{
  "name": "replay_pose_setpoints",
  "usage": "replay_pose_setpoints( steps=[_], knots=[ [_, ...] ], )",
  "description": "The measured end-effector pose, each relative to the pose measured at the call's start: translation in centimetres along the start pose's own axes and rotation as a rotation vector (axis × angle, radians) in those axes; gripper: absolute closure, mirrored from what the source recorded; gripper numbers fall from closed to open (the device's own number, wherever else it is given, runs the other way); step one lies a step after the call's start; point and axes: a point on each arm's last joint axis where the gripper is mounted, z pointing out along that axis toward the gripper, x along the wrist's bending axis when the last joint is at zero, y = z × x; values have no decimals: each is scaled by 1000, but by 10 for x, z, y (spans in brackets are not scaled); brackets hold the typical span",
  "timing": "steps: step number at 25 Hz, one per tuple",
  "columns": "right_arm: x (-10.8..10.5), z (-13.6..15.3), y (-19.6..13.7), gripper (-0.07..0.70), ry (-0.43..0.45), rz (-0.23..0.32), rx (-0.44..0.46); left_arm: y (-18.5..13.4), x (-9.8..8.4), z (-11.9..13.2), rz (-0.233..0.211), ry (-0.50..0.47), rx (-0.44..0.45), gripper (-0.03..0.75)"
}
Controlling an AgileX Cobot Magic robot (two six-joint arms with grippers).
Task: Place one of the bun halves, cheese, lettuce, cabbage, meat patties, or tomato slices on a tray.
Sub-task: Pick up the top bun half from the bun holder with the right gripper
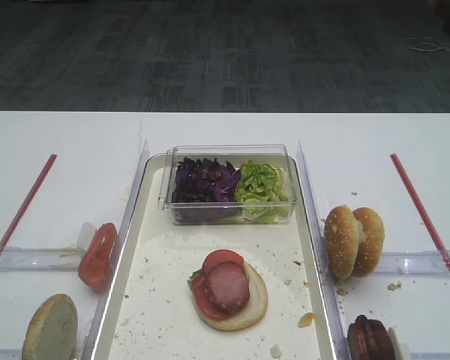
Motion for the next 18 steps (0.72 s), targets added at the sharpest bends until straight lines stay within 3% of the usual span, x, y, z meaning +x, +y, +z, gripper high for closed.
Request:
replay_pose_setpoints(
  steps=[18],
  knots=[
    [0,0,0,18,0,2,3,0,0,0,0,0,0,242]
  ],
)
